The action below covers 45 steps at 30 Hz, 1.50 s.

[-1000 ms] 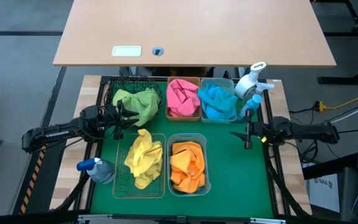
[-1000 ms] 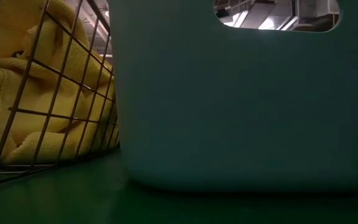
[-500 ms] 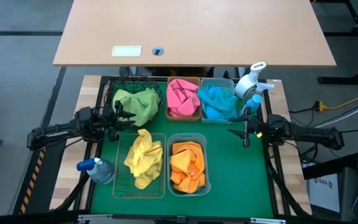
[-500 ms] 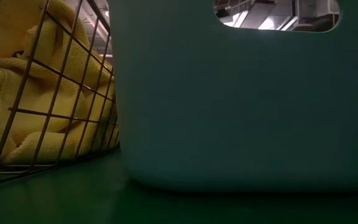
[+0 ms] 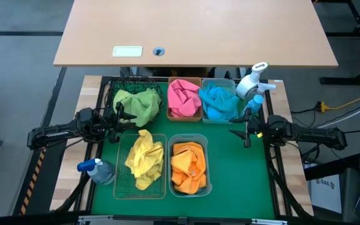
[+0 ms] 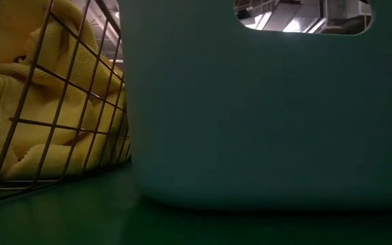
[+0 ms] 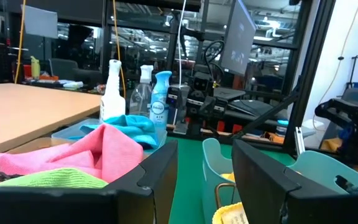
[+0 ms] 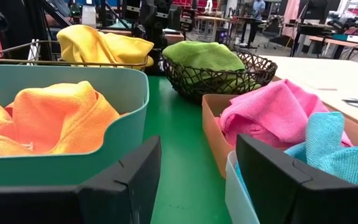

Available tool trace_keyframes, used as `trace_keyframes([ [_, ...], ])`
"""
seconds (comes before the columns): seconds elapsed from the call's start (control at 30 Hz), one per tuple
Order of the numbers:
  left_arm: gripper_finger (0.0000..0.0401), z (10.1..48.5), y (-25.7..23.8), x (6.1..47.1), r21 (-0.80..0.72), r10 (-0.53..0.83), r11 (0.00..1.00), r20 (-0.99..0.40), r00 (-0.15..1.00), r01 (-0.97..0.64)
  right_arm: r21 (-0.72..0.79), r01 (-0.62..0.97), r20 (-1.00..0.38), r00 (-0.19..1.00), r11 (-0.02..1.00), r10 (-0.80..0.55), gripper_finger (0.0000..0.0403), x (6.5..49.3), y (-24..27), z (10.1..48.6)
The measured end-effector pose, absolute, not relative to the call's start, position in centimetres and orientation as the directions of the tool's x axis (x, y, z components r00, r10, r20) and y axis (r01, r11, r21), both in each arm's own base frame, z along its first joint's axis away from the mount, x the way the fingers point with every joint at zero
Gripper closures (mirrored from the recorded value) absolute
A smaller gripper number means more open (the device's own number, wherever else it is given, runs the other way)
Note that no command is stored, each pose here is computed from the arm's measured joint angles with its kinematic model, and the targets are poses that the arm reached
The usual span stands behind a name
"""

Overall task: Sort microfiber towel by color & place in baskets
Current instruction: Return to Home Position

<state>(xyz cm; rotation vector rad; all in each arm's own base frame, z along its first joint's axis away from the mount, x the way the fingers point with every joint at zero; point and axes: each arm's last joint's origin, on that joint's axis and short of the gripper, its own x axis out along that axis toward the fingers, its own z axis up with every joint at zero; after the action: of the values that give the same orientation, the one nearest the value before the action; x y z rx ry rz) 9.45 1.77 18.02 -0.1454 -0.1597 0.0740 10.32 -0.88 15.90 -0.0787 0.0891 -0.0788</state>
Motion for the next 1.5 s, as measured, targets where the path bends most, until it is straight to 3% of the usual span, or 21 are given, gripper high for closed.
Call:
trace_keyframes([
  [0.27, 0.0255, 18.0, 1.8, 9.4, -0.148, 0.085, 0.987, 0.152, 0.985, -0.063, -0.082, 0.076, -0.086, 0.993, 0.994, -0.083, 0.0194, 10.3, -0.9, 15.9],
  [0.53, 0.0255, 18.0, 1.8, 9.4, 0.026, 0.084, 0.996, 0.151, 0.985, -0.089, -0.082, 0.077, -0.086, 0.993, 0.994, -0.084, 0.0194, 10.3, -0.9, 15.9],
  [0.93, 0.0255, 16.7, 2.3, 9.5, -0.059, 0.249, 0.967, 0.013, 0.968, -0.248, -0.082, 0.077, -0.086, 0.993, 0.994, -0.084, 0.0194, 10.3, -0.9, 15.9],
  [1.27, 0.0255, 16.7, 2.3, 9.5, -0.05, 0.253, 0.966, 0.012, 0.967, -0.252, -0.083, 0.079, -0.068, 0.994, 0.993, -0.084, 0.0194, 10.2, -0.9, 16.0],
  [1.5, 0.0255, 16.7, 2.3, 9.5, -0.05, 0.253, 0.966, 0.012, 0.967, -0.252, -0.084, 0.087, 0.023, 0.996, 0.993, -0.085, 0.0194, 9.7, -0.8, 16.8],
])
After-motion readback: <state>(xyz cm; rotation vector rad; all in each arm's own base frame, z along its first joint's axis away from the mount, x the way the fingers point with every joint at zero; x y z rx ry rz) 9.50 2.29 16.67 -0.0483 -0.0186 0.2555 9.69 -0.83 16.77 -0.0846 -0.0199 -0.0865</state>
